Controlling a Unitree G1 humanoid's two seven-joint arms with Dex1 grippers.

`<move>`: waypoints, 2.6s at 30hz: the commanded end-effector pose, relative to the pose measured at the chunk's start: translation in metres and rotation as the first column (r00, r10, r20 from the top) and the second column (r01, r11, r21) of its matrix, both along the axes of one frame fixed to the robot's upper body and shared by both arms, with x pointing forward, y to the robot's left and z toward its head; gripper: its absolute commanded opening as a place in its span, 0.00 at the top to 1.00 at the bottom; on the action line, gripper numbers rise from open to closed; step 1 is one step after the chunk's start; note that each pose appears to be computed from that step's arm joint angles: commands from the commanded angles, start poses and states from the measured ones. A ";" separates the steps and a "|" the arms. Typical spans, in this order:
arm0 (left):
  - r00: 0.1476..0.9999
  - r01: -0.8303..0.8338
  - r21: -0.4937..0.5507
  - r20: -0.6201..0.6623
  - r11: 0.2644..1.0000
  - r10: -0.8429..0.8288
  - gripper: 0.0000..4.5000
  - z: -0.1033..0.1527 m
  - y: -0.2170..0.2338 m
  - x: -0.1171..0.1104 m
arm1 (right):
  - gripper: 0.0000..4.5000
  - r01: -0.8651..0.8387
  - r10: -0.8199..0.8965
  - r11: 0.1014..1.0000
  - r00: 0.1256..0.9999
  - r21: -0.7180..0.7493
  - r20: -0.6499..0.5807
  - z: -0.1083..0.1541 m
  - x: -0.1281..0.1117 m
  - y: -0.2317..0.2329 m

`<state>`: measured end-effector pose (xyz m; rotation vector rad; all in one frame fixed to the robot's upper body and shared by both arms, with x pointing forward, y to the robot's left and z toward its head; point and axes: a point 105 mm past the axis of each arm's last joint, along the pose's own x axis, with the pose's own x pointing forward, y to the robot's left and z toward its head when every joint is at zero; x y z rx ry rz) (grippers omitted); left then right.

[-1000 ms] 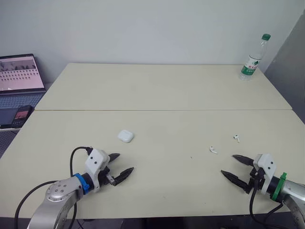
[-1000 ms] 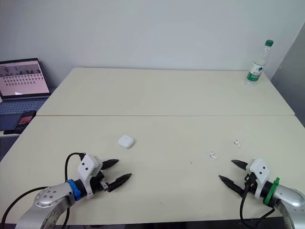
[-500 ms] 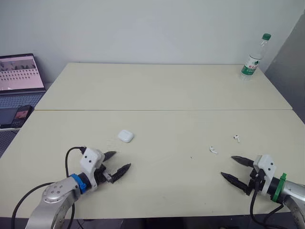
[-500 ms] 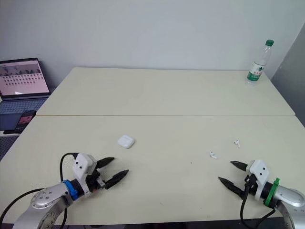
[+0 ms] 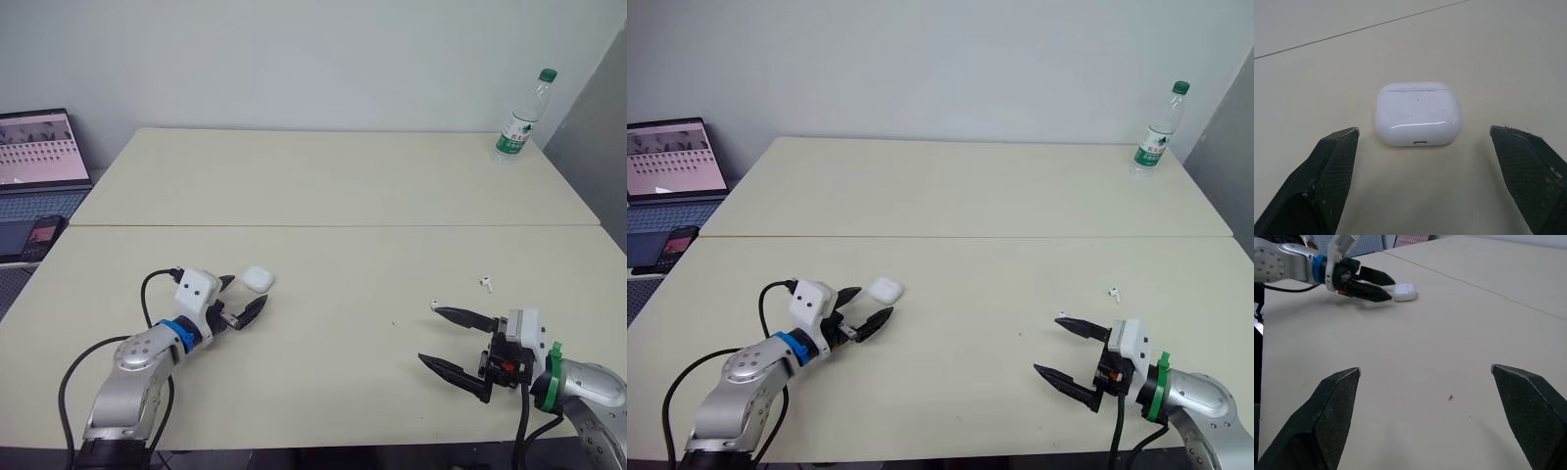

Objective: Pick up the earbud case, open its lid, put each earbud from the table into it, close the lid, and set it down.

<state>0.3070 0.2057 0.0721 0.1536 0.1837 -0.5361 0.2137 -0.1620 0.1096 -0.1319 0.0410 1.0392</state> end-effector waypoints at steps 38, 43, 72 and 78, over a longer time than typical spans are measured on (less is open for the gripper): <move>0.686 0.565 0.089 0.502 0.820 -0.526 0.39 0.129 -0.165 0.041 | 0.00 0.301 -0.093 0.856 0.890 0.421 -0.447 0.114 0.105 0.037; 0.656 0.601 0.091 0.512 0.794 -0.555 0.39 0.126 -0.176 0.037 | 0.00 0.279 0.022 0.848 0.830 0.450 -0.557 0.123 0.103 0.055; 0.674 0.615 0.057 0.480 0.786 -0.562 0.03 0.122 -0.173 0.034 | 0.83 0.237 0.043 0.891 0.804 0.387 -0.593 0.118 0.099 0.067; 0.660 0.730 -0.068 0.331 0.680 -0.675 0.01 0.115 -0.157 0.018 | 0.83 0.120 0.050 0.948 0.860 0.296 -0.508 0.113 0.090 0.044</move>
